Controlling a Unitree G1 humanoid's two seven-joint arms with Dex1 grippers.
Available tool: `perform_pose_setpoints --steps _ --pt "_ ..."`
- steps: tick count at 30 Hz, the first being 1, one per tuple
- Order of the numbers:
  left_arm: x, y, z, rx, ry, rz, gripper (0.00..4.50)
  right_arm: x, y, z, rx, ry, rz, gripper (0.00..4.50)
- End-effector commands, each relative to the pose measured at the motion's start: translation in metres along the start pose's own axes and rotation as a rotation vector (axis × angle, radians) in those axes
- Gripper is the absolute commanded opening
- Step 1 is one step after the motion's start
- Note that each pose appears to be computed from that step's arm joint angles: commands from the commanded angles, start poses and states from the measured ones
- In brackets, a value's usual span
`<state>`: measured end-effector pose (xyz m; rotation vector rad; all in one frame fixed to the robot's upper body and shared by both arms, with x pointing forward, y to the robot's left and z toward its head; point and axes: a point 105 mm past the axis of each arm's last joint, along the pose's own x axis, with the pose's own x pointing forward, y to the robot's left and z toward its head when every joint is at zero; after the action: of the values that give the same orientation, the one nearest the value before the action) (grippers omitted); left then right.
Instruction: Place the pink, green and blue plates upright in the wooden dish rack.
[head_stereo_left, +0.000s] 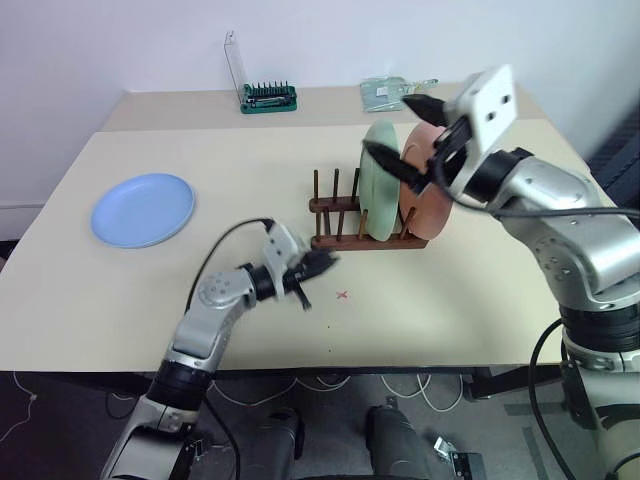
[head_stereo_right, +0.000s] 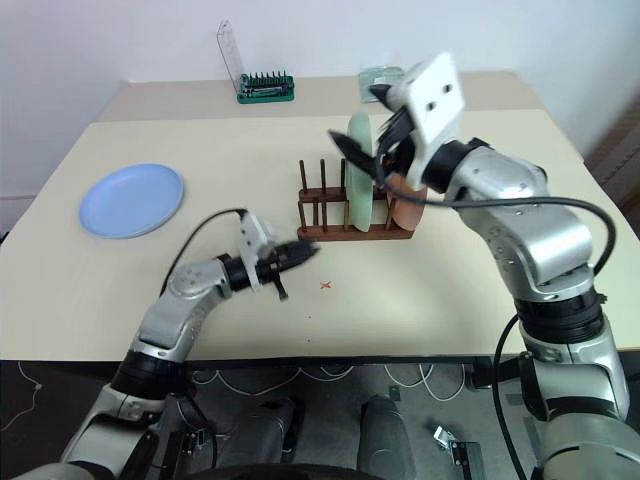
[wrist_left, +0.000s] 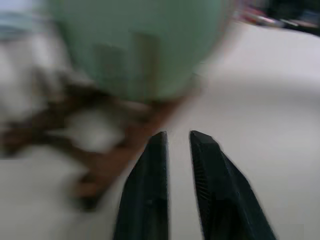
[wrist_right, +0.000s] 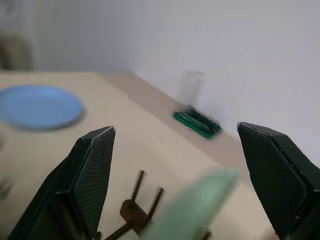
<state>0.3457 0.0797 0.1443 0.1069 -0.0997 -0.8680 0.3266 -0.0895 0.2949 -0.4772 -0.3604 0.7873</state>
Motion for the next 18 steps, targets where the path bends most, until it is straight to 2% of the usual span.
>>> perform_pose_setpoints --steps 1,3,5,8,10,12,15,18 --pt "-0.021 0.05 0.044 0.027 -0.139 0.251 2.35 0.009 0.006 0.013 -0.134 -0.045 0.03 4.02" --pt "-0.041 0.089 0.058 0.043 -0.157 0.493 3.35 0.015 0.009 0.011 -0.176 -0.047 0.043 4.02" --pt "-0.078 0.134 0.067 0.002 -0.174 0.796 4.36 0.019 0.014 0.009 -0.201 -0.051 0.064 4.02" --pt "-0.144 0.179 0.062 -0.135 -0.13 1.248 4.44 0.024 0.021 0.005 -0.195 -0.061 0.099 4.02" --pt "-0.174 0.19 0.05 -0.183 -0.046 1.416 4.44 0.025 0.023 0.004 -0.196 -0.066 0.105 4.02" --pt "-0.182 0.192 0.046 -0.222 -0.022 1.449 4.44 0.027 0.024 0.003 -0.192 -0.072 0.11 4.02" --pt "-0.187 0.191 0.023 -0.322 0.115 1.453 4.44 0.03 0.027 0.004 -0.189 -0.088 0.124 4.02" --pt "-0.193 0.188 -0.004 -0.553 0.156 1.502 4.44 0.03 0.028 0.004 -0.189 -0.094 0.122 4.02"
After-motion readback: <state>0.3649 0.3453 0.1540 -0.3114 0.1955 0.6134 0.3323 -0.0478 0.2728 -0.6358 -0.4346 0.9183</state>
